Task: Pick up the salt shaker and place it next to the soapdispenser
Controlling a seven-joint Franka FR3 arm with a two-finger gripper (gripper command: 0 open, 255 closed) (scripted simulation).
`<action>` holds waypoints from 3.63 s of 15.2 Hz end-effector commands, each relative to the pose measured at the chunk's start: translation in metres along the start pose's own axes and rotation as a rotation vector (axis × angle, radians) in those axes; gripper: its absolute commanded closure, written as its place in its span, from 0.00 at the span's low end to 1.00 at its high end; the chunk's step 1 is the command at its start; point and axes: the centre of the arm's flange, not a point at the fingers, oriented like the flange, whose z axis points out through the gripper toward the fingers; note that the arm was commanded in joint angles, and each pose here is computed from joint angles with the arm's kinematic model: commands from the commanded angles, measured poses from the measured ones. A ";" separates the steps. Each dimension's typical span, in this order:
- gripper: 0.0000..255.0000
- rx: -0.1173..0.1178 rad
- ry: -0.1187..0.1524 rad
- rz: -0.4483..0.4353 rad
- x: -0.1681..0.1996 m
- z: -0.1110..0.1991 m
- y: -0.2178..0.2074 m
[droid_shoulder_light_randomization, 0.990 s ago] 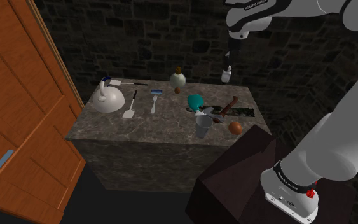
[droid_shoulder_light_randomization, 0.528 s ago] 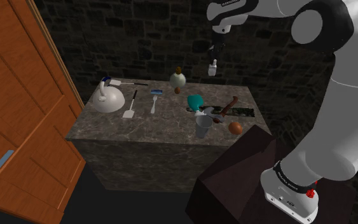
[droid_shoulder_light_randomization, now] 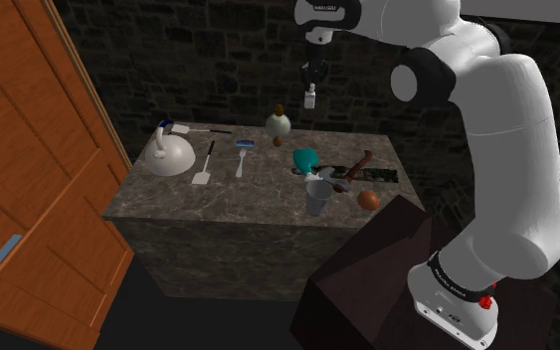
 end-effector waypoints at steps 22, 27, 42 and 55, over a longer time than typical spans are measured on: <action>1.00 0.002 -0.002 -0.003 0.019 0.113 -0.002; 1.00 0.002 -0.002 -0.003 0.019 0.140 -0.002; 1.00 0.002 -0.002 -0.003 0.020 0.219 -0.001; 0.00 0.002 -0.002 -0.003 0.021 0.228 -0.002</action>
